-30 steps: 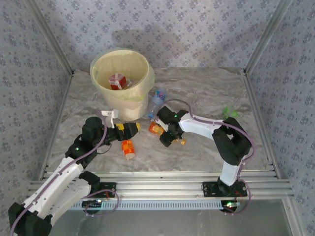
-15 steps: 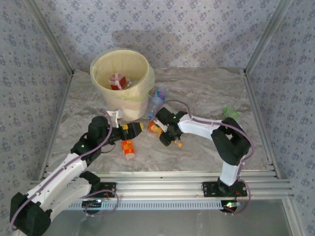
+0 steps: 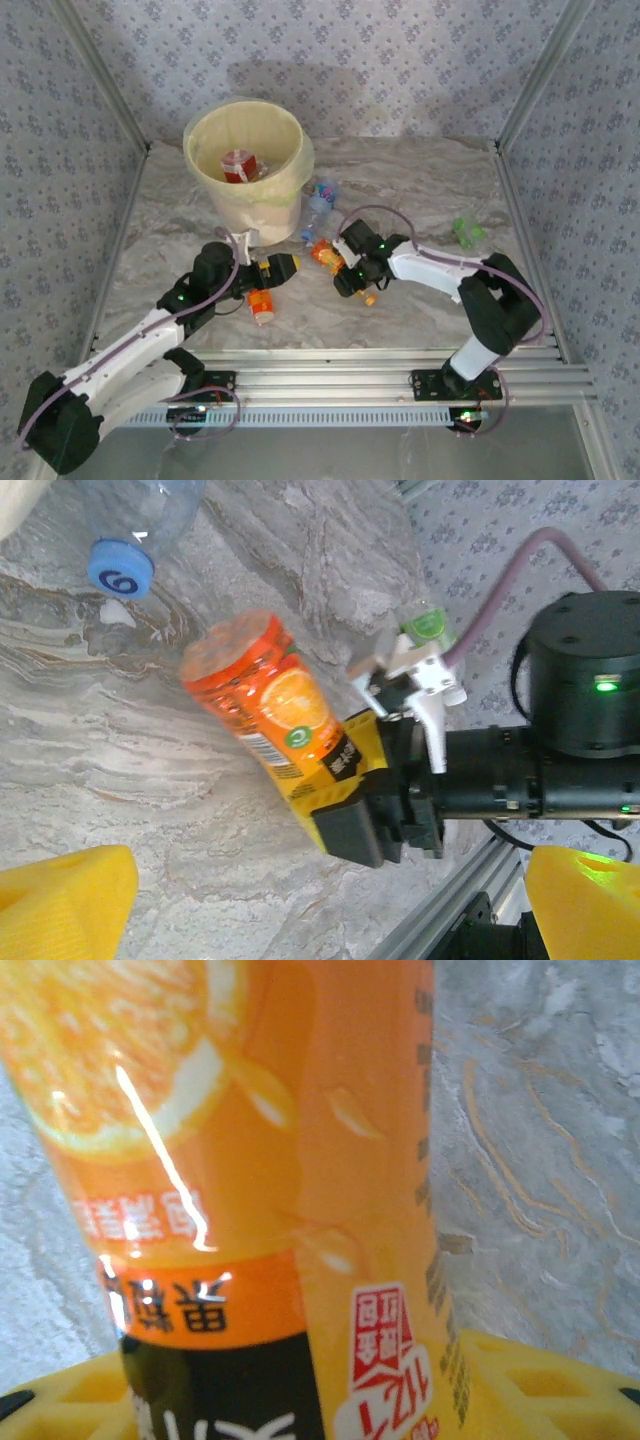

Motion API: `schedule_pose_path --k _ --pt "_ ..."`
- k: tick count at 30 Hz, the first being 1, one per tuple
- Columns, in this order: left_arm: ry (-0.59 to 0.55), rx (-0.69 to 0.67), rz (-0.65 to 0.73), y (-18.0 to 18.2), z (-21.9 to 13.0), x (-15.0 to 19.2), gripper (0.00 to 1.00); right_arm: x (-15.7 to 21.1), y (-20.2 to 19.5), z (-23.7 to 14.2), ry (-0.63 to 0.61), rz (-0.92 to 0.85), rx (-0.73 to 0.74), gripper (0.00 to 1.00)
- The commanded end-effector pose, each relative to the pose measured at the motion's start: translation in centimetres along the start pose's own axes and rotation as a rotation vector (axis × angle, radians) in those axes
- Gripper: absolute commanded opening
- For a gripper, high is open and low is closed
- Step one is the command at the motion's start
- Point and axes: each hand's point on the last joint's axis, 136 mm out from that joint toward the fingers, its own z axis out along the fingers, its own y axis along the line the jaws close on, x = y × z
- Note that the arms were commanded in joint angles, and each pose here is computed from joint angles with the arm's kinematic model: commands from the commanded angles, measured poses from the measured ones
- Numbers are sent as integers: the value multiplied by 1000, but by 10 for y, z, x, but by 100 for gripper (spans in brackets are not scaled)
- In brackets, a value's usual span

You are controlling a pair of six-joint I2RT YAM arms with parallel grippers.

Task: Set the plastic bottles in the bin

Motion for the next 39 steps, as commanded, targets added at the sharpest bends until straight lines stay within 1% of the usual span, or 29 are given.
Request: schedule_pose_path --k 1,8,15,17,21,23,34,39 --pt "-40 94 19 -32 3 -20 100 -11 7 -16 -85 70 -77 59" --pt "-37 163 31 -55 18 -31 100 -22 15 -40 -193 127 -165 59" --pt "25 228 61 -74 41 -33 100 -30 32 -66 -265 143 -259 59" --pt "32 226 70 -75 47 -32 100 -31 34 -73 -285 150 -275 59" --pt "42 212 82 -74 52 -29 100 -29 37 -88 -300 159 -294 59" --pt "47 213 86 -74 54 -28 99 -30 43 -95 -318 154 -328 59" --pt "38 307 66 -97 61 -37 100 -29 70 -117 -360 110 -481 60" --pt "42 325 66 -104 66 -39 96 -29 76 -121 -361 89 -515 60"
